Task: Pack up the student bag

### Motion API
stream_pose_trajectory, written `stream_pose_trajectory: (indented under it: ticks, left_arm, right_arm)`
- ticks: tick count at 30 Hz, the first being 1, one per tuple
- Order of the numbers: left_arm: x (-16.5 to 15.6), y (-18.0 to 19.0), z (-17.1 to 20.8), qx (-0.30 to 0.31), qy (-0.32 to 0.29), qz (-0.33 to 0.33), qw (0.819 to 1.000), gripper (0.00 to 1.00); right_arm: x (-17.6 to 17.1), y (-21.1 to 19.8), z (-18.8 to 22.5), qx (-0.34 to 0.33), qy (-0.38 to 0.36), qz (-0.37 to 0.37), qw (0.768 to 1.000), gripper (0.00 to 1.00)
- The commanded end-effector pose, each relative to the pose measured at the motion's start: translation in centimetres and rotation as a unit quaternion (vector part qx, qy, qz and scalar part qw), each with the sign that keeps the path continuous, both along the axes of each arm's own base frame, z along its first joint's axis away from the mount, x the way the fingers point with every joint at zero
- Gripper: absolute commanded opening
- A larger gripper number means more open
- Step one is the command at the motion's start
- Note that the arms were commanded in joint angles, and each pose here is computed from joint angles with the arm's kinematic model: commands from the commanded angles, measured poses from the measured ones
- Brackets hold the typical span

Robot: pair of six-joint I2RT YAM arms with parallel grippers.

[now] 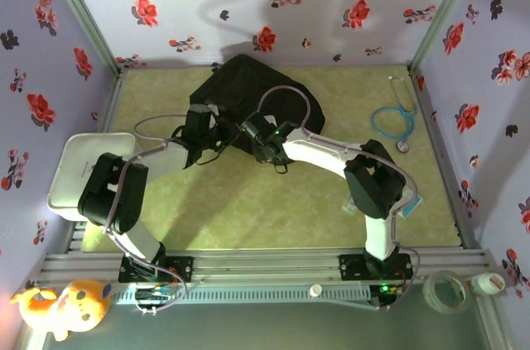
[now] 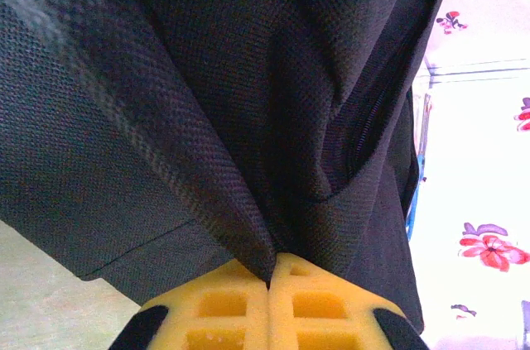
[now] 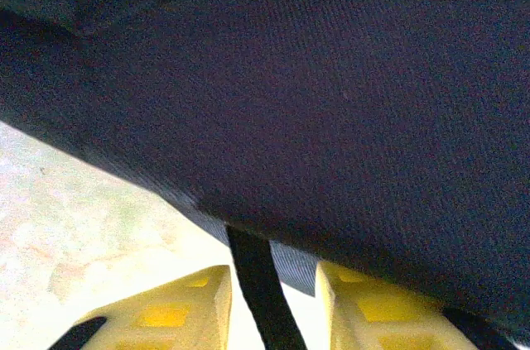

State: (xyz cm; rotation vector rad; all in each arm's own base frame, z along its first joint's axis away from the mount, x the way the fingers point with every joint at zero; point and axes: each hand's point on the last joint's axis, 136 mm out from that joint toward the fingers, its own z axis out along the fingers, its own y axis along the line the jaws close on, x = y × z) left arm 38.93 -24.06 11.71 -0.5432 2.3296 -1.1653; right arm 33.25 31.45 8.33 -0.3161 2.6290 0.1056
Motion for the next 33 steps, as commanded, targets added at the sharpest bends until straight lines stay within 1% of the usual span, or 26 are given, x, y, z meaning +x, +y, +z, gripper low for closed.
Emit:
stream_pose_trajectory:
  ticks: [1,3,5,8,13,16,20,25,29,33]
  left_arm:
    - [0.8,-0.7,3.9,-0.018,-0.051,-0.012,0.998,0.00]
    - [0.7,-0.7,3.9,-0.017,-0.051,-0.012,0.998,0.00]
    - [0.7,-0.7,3.9,-0.016,-0.051,-0.013,0.998,0.00]
    - [0.8,-0.3,3.5,-0.009,-0.048,-0.008,0.999,0.00]
    - [1.1,0.6,2.6,0.005,-0.043,0.001,0.999,0.00]
    - [1.3,1.1,2.2,0.010,-0.041,0.006,0.999,0.00]
    - [1.6,1.7,1.7,0.017,-0.038,0.010,0.999,0.00]
    - [1.7,1.9,1.5,0.022,-0.037,0.010,0.999,0.00]
    - [1.8,1.9,1.4,0.024,-0.036,0.008,0.999,0.00]
    - [1.9,1.8,1.4,0.028,-0.036,0.004,0.999,0.00]
  right_arm:
    - [1.3,0.4,0.8,-0.013,-0.026,-0.001,1.000,0.26]
    - [1.4,0.3,0.8,-0.015,-0.027,-0.007,0.999,0.19]
    - [1.7,-0.6,1.1,-0.030,-0.040,-0.027,0.998,0.08]
    - [1.2,-1.6,1.8,-0.028,-0.046,-0.040,0.998,0.00]
    - [-0.5,-3.9,2.9,-0.011,-0.047,-0.056,0.997,0.00]
    - [-1.6,-5.4,2.8,0.002,-0.029,-0.067,0.997,0.00]
    - [-2.9,-8.1,2.4,0.003,-0.017,-0.093,0.995,0.00]
    - [-3.4,-11.1,2.9,0.015,-0.022,-0.128,0.991,0.00]
    - [-3.7,-12.1,3.1,0.034,-0.012,-0.139,0.990,0.00]
    - [-3.7,-11.7,3.4,0.048,-0.006,-0.127,0.991,0.00]
